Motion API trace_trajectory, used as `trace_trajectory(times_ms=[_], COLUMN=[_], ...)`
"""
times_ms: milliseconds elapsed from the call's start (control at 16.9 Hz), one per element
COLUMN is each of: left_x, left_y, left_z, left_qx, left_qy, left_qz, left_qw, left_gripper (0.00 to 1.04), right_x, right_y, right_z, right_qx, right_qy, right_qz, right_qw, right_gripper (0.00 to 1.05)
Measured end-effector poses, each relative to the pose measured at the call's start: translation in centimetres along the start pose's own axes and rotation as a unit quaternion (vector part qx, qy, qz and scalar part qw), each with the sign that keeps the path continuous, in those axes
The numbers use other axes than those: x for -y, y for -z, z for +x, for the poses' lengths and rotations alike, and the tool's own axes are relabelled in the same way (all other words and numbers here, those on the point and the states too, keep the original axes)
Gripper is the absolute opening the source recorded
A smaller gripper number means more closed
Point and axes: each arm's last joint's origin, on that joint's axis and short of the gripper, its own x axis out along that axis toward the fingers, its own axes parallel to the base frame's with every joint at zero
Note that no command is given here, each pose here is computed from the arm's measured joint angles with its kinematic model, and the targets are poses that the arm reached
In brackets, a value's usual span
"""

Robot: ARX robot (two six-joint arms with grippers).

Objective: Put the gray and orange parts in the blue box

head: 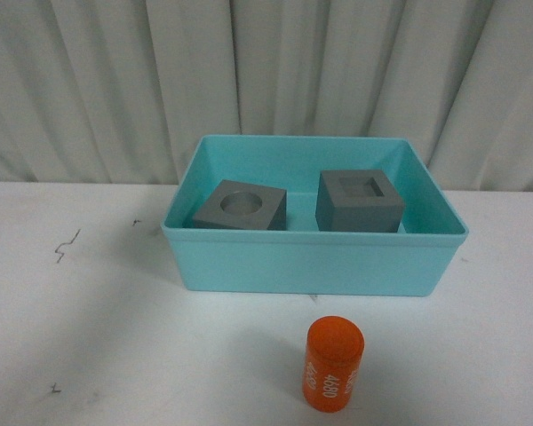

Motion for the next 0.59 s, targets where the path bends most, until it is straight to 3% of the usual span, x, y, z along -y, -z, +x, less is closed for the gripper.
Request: trace_trajectory(times_ms=[177,591], left_x=[-2.0,-4.0], left_y=[2.9,5.3], left_z=[-4.1,-9.0], left_qx=[-0.01,-0.012], left_qy=[0.007,0.006], left_qz=[0.0,0.001], left_qw=[1.0,1.0], left_gripper=[0.02,0.02], right_x=[0.0,0.0], right_y=[0.0,0.0], right_z=[0.0,0.0], right_qx=[0.0,0.0], right_qy=[0.0,0.0], right_qz=[0.0,0.0], right_qw=[1.0,1.0], right_gripper=[0.98,0.98])
